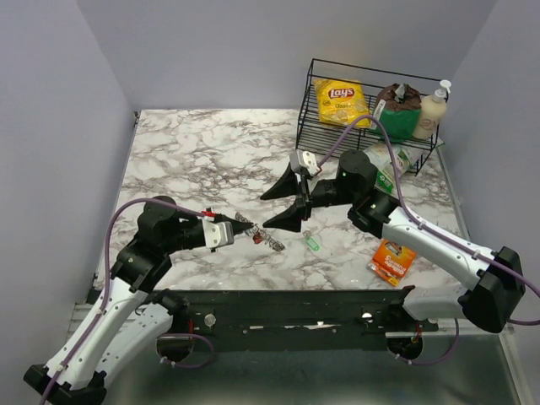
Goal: Put the keys on the keyring
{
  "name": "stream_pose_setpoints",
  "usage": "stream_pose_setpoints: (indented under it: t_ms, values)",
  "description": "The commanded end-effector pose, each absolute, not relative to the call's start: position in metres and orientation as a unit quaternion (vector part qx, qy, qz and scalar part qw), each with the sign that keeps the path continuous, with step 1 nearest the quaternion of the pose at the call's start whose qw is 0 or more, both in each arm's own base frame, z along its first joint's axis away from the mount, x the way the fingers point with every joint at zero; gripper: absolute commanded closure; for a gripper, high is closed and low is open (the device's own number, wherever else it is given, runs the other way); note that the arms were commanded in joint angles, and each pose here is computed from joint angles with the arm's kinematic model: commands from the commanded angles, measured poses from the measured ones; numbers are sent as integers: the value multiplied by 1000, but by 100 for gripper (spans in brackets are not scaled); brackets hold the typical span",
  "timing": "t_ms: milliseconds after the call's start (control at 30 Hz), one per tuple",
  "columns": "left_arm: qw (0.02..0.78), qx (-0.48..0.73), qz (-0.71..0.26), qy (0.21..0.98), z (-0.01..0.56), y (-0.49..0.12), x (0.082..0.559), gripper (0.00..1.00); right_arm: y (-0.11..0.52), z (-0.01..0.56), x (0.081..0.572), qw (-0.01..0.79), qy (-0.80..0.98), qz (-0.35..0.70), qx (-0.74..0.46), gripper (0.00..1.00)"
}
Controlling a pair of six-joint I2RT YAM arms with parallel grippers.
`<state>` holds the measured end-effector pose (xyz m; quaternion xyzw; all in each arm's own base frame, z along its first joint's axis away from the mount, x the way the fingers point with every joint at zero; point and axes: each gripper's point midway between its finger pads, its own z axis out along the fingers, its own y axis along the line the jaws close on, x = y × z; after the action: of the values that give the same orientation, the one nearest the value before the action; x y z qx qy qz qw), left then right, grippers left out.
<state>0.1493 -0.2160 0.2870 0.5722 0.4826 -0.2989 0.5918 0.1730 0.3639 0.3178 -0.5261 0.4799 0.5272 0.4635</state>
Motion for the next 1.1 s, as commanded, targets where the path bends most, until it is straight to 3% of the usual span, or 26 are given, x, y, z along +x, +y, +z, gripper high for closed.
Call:
stream_pose_setpoints:
  t_ms: [0, 433, 667, 1067]
  values:
    - [598, 565, -321, 468, 308, -219, 140, 100, 369, 312, 165, 442, 477, 525, -549, 29]
    - [566, 556, -340, 505, 312, -225, 149, 100, 380, 295, 167, 423, 498, 511, -558, 52]
    - [568, 552, -337, 509, 313, -223, 150, 100, 381, 295, 169, 425, 502, 510, -555, 98]
    - [575, 525, -318, 541, 319, -218, 162, 100, 380, 295, 176, 441, 513, 496, -544, 99]
